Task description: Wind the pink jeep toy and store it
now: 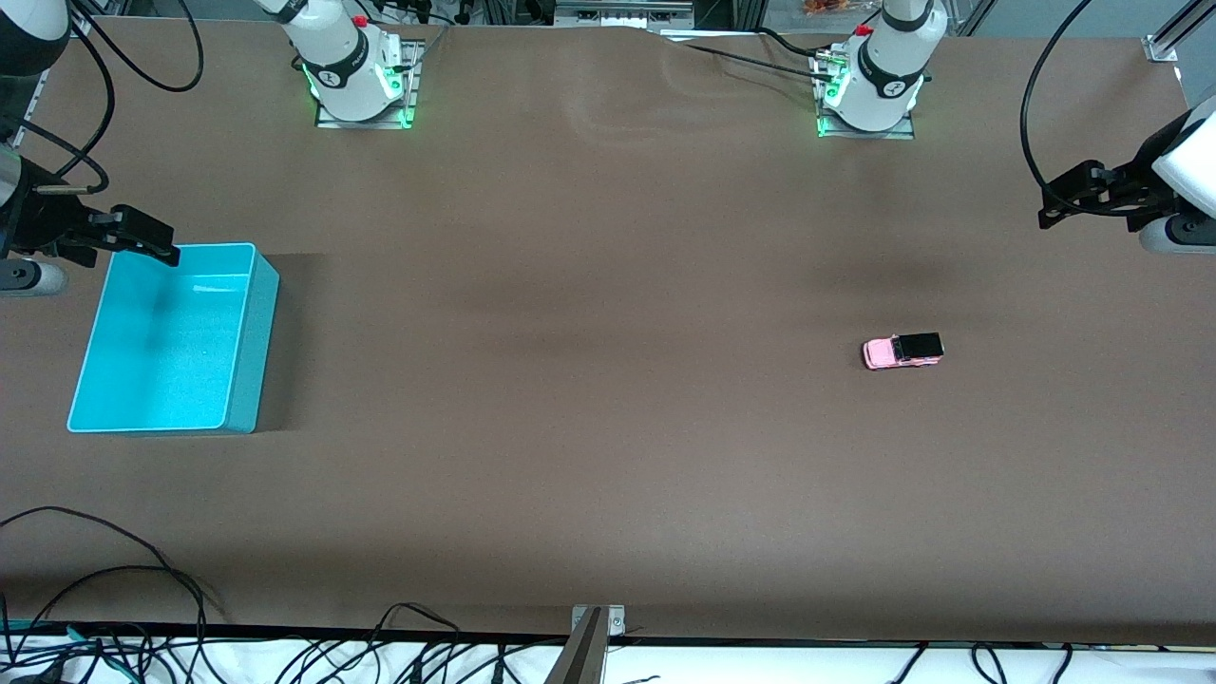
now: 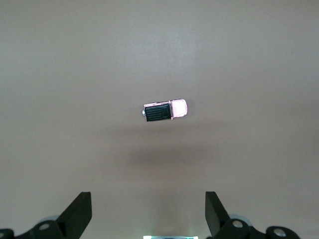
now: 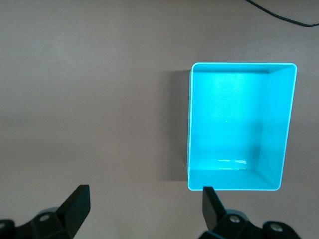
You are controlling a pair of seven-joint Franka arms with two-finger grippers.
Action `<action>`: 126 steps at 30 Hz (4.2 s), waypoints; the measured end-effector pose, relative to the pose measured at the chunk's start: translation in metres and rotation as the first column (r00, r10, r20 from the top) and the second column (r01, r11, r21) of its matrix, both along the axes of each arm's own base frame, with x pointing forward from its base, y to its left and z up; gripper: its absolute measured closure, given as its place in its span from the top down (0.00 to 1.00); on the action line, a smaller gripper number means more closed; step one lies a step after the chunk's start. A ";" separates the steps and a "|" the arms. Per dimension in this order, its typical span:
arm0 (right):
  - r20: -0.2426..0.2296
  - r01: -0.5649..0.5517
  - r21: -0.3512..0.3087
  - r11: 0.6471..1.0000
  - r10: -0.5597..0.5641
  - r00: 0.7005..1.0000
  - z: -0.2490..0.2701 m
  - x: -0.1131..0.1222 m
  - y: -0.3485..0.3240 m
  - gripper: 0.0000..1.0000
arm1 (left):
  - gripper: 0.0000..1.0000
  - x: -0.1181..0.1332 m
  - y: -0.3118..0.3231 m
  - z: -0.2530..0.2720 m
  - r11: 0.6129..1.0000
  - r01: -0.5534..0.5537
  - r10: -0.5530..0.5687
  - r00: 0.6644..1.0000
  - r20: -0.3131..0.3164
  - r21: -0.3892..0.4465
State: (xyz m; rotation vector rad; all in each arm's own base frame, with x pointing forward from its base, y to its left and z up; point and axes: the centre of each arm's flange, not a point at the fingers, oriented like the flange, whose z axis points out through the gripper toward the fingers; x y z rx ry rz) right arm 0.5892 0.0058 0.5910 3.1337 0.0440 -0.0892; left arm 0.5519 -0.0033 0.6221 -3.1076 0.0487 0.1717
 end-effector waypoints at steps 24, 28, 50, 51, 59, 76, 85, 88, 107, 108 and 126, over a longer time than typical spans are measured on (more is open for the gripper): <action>0.001 0.003 0.000 1.000 -0.003 1.000 0.000 0.000 -0.002 1.00 | 1.00 -0.003 0.017 0.019 0.999 -0.034 0.034 0.999 0.020 0.001; 0.000 0.003 0.000 1.000 -0.003 1.000 -0.001 0.001 -0.002 1.00 | 1.00 -0.003 0.018 0.019 0.999 -0.035 0.035 0.999 0.019 0.001; -0.002 0.002 0.004 1.000 -0.002 1.000 -0.002 0.001 -0.001 1.00 | 1.00 0.000 0.016 0.013 0.999 -0.033 0.033 0.999 0.009 0.002; -0.002 0.002 0.005 1.000 -0.002 1.000 -0.002 0.001 -0.001 1.00 | 1.00 0.001 0.016 0.013 0.999 -0.032 0.032 0.999 0.007 0.002; 0.000 0.002 0.005 1.000 -0.002 1.000 -0.003 0.001 0.000 1.00 | 1.00 0.008 0.007 -0.010 1.000 -0.018 0.018 0.999 -0.051 0.004; -0.024 0.007 0.005 1.000 -0.006 1.000 -0.014 0.000 0.000 1.00 | 1.00 0.043 0.028 -0.101 0.998 -0.054 0.056 0.984 -0.168 0.017; -0.047 0.008 0.004 1.000 -0.008 0.999 -0.025 -0.002 -0.001 1.00 | 1.00 0.045 0.029 -0.193 0.999 -0.046 0.047 0.992 -0.119 0.014; -0.052 0.010 0.004 1.000 -0.010 0.999 -0.027 -0.002 -0.002 1.00 | 1.00 0.041 0.029 -0.218 0.999 -0.044 0.045 0.994 -0.104 0.013; -0.013 0.035 0.029 0.999 -0.034 0.999 -0.021 -0.003 -0.012 1.00 | 1.00 -0.002 0.004 -0.346 0.998 0.070 -0.070 0.998 0.006 0.000; -0.011 0.035 0.029 0.999 -0.034 0.999 -0.020 -0.004 -0.012 1.00 | 1.00 -0.004 0.002 -0.349 0.996 0.093 -0.093 0.996 0.008 -0.003; 0.034 0.007 0.029 1.000 -0.008 0.999 0.003 -0.013 0.005 1.00 | 1.00 -0.009 0.010 -0.385 0.638 0.770 -0.767 0.636 0.084 -0.003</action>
